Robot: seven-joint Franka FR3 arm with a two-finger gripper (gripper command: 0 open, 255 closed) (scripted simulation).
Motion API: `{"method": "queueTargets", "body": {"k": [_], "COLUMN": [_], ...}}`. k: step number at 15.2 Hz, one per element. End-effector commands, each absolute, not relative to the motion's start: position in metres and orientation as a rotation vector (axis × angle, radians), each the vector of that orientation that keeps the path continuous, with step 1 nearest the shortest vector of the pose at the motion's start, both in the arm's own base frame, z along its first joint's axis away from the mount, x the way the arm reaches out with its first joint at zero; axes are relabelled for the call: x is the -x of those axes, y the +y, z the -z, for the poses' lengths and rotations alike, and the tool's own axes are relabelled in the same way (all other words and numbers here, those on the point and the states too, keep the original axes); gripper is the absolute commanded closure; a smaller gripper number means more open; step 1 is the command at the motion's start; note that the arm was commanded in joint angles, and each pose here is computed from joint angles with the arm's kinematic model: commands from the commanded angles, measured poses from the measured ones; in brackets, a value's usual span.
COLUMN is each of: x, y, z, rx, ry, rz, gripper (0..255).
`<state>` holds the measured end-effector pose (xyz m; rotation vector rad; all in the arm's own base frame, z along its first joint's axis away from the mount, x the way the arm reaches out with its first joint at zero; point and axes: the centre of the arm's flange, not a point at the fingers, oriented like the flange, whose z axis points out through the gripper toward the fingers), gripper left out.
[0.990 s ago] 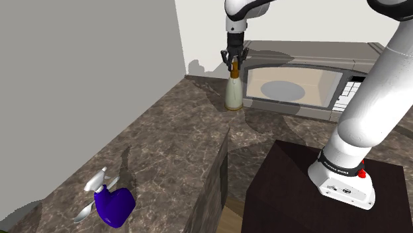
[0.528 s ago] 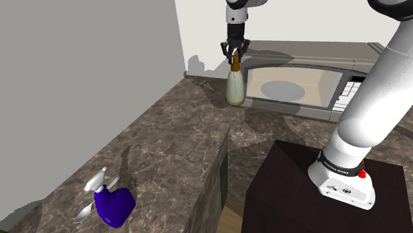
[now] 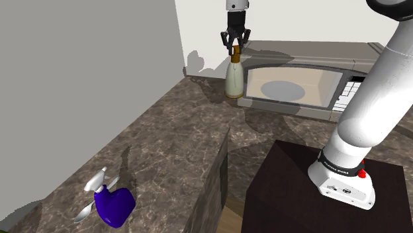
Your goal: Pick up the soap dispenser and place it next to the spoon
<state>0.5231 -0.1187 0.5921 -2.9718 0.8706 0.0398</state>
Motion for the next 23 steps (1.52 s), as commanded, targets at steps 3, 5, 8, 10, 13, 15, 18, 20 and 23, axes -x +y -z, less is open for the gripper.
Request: {"method": "queueTargets", "body": {"k": [3,5,8,10,13,15,18,20,23], "x": [-0.524,-0.524,-0.524,-0.524,-0.524,-0.524,-0.524,-0.524,-0.524], "y": [-0.119,-0.119,-0.119,-0.119,-0.119,-0.119,-0.119,-0.119,-0.119], "z": [-0.613,-0.624,-0.639,-0.650,-0.666,-0.676,-0.692,-0.703,-0.719], "rx": [2.972,2.972,2.972,2.972,2.972,2.972,2.972,2.972,2.972], "ry": [0.871,0.871,0.871,0.871,0.871,0.871,0.871,0.871,0.871], "rz": [-0.039,-0.039,-0.039,-0.039,-0.039,-0.039,-0.039,-0.039,-0.039], "gripper": [255,255,255,255,255,255,255,255,255]}}
